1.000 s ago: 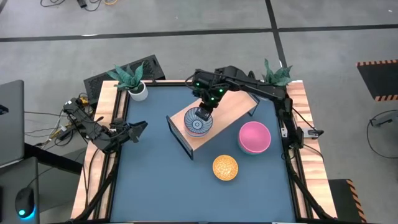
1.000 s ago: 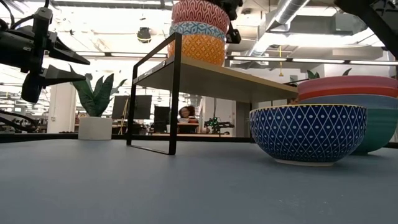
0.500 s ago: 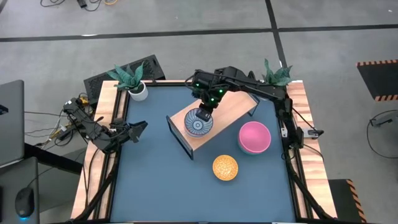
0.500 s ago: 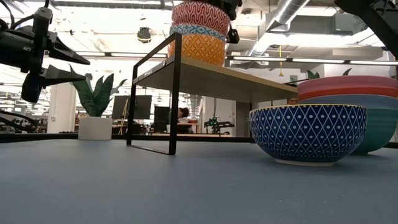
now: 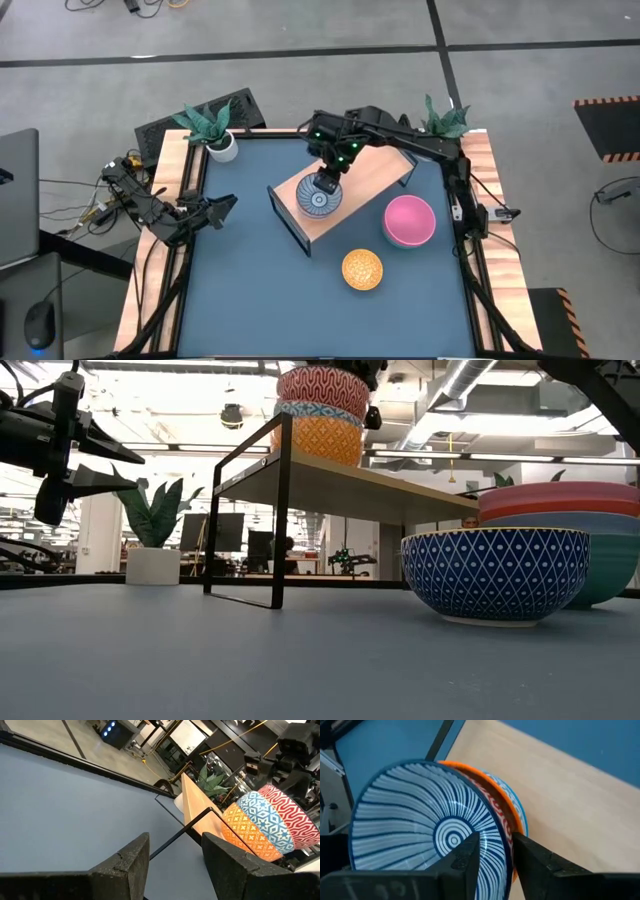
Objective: Place and stack bowls onto a shelf
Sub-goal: Stack the dark patterned blue bowl on top of the orange patterned bowl on the shelf
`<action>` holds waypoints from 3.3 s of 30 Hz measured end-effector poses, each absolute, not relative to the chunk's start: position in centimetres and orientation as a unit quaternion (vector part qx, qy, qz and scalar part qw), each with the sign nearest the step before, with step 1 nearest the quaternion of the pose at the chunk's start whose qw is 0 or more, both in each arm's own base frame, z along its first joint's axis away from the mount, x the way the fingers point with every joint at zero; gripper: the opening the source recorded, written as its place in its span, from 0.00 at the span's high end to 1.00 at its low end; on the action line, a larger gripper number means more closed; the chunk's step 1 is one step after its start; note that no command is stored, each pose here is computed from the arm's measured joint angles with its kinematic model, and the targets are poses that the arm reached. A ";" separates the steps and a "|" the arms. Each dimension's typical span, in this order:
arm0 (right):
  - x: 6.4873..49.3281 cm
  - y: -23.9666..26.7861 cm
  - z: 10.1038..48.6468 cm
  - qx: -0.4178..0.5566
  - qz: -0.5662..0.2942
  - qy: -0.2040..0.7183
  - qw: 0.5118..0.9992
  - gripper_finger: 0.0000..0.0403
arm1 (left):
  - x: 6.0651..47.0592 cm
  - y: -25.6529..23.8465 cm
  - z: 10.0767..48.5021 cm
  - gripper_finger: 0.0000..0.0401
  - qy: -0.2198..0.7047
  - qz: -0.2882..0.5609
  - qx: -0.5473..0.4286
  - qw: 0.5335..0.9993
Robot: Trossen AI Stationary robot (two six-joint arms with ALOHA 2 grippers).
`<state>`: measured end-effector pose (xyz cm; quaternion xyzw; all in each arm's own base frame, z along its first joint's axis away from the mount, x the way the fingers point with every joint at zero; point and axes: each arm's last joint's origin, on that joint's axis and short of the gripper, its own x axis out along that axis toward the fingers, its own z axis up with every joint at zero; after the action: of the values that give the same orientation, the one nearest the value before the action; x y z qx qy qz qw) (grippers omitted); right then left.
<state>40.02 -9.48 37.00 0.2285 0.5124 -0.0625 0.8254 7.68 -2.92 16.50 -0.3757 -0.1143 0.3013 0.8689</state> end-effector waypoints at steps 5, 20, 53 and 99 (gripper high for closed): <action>40.2 -9.6 37.1 0.227 -0.063 0.504 0.831 0.63 | 7.7 -2.9 16.5 0.59 -0.114 0.301 -0.376 0.869; 40.2 -10.0 37.2 0.224 -0.050 0.496 0.837 0.56 | 7.7 -2.9 16.5 0.59 -0.114 0.301 -0.376 0.869; 39.7 -11.5 37.4 0.255 -0.033 0.486 0.835 0.46 | 7.7 -2.9 16.5 0.59 -0.114 0.301 -0.374 0.870; 36.0 -11.1 41.9 0.165 -0.114 0.448 0.871 0.57 | 7.7 -2.9 16.5 0.59 -0.114 0.301 -0.377 0.869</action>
<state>36.02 -11.11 41.87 0.1655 0.4477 -0.1144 0.8713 7.68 -2.93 16.49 -0.3769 -0.1145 0.3009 0.8685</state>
